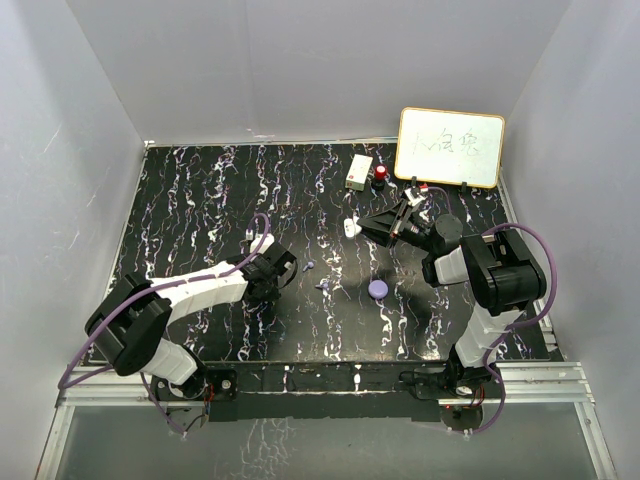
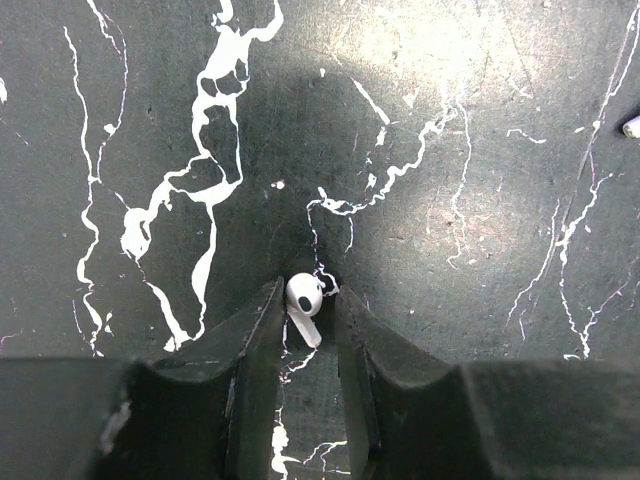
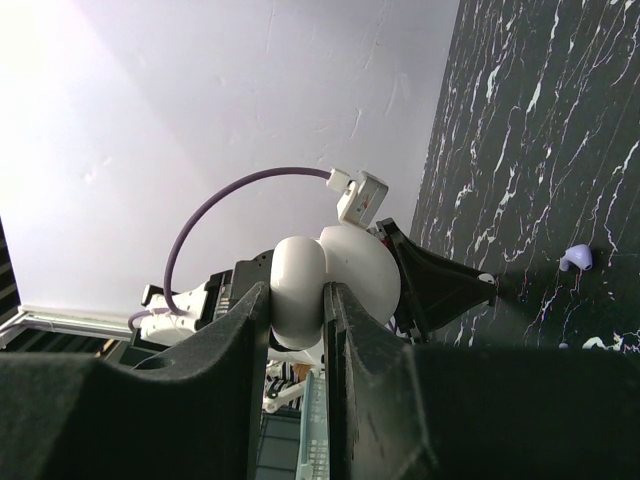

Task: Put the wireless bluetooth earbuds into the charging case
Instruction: Pick up the earbud from the center of the board, then place the earbud at the center of the board.

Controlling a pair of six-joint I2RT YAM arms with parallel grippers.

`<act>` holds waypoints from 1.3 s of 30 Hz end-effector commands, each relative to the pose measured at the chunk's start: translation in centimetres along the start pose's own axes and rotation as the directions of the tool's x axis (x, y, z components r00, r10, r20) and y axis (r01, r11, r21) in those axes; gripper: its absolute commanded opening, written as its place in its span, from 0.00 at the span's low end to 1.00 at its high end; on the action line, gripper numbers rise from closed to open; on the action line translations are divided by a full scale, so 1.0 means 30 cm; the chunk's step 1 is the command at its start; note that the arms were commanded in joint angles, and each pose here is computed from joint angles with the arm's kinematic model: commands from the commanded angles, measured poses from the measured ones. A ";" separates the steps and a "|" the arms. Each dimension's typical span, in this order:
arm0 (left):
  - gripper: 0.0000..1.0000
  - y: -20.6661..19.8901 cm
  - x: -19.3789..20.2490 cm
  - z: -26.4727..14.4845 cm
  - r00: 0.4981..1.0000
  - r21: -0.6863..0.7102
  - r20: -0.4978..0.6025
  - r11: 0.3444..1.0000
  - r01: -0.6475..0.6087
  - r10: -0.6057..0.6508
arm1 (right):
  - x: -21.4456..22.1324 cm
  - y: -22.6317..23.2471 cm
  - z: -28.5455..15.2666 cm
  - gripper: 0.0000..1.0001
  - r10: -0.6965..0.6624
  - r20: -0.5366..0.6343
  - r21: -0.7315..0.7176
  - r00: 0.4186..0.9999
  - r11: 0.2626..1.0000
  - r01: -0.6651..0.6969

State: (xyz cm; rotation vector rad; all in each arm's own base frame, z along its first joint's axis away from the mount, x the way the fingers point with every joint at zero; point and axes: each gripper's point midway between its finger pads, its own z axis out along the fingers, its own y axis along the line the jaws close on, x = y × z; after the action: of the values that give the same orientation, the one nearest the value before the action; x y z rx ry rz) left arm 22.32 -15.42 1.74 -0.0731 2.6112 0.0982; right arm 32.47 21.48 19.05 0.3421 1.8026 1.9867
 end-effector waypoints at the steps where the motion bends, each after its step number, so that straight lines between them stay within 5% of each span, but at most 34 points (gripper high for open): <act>1: 0.25 0.025 0.028 0.003 0.999 -0.026 -0.025 0.999 -0.039 0.038 | 0.004 0.035 -0.006 0.00 -0.053 -0.002 -0.043 0.999 0.998 0.053; 21: 0.00 -0.011 0.009 0.018 0.991 0.012 -0.027 0.991 -0.134 0.135 | 0.000 0.035 -0.002 0.00 -0.053 -0.006 -0.045 0.999 0.998 0.053; 34: 0.00 -0.161 -0.274 -0.053 0.929 0.126 0.294 0.954 -0.272 0.225 | 0.005 0.033 -0.007 0.00 -0.055 -0.006 -0.045 0.998 0.997 0.055; 39: 0.00 -0.205 -0.294 -0.018 0.895 0.108 0.277 0.914 -0.391 0.350 | 0.007 0.036 -0.009 0.00 -0.055 -0.008 -0.045 0.998 0.997 0.055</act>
State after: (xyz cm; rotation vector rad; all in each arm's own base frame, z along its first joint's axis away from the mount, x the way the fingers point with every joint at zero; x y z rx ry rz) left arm 28.17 -19.51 5.06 0.3276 2.3956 0.0198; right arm 32.37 21.49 19.09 0.3440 1.8056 1.9971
